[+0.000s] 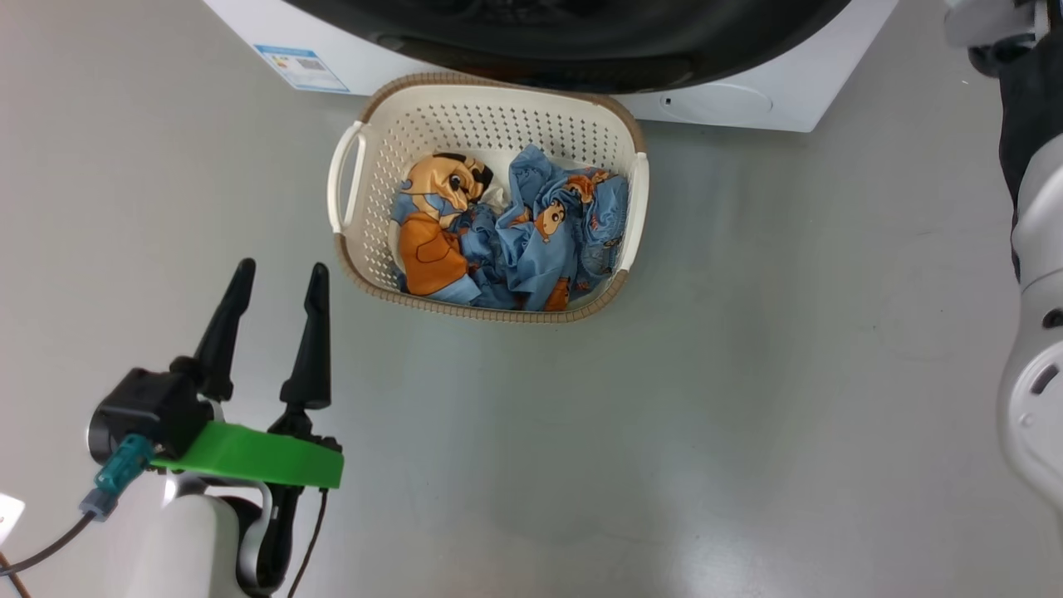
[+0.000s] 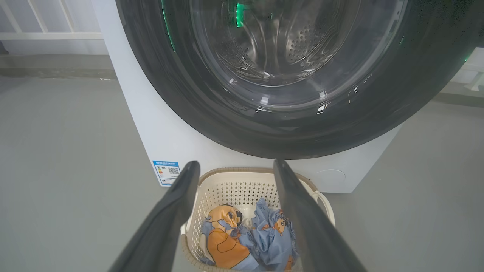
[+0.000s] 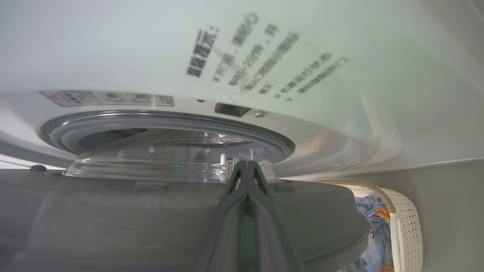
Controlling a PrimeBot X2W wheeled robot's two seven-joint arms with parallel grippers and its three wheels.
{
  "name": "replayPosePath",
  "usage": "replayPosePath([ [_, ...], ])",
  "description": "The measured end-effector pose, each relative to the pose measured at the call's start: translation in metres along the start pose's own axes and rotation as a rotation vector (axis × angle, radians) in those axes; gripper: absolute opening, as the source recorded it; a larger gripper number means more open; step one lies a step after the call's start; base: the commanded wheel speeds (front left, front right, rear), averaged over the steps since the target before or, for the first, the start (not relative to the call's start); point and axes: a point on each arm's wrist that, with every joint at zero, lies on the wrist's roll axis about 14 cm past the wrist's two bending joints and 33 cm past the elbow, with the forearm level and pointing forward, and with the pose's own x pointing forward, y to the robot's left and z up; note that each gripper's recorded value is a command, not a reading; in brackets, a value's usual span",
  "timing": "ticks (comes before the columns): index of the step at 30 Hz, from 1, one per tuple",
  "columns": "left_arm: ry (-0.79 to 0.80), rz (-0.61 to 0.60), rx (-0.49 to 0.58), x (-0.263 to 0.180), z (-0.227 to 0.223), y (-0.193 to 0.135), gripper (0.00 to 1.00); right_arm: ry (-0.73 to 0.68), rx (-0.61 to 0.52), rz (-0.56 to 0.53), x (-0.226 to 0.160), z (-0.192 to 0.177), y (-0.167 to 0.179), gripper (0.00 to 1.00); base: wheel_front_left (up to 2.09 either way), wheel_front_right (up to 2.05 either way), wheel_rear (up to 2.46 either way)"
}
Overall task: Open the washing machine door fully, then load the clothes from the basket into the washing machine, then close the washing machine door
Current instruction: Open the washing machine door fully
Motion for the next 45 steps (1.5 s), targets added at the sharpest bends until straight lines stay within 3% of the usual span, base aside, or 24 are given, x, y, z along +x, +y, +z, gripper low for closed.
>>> replayPosePath([
  [13, -0.035, -0.011, 0.002, 0.000, 0.012, -0.004, 1.00, 0.108, -0.009, 0.002, -0.026, -0.028, -0.021, 0.00, 0.00, 0.00, 0.00],
  [21, -0.041, -0.005, 0.003, -0.001, 0.015, -0.002, 1.00, 0.178, -0.009, 0.039, -0.028, -0.044, -0.017, 0.00, 0.00, 0.00, 0.00],
  [27, -0.061, -0.006, 0.012, -0.006, 0.024, -0.002, 1.00, 0.257, -0.019, 0.095, -0.033, -0.067, 0.000, 0.00, 0.00, 0.00, 0.00],
  [45, -0.105, -0.014, 0.023, -0.022, 0.042, -0.005, 1.00, 0.533, -0.083, 0.168, -0.072, -0.164, 0.007, 0.00, 0.00, 0.00, 0.00],
])
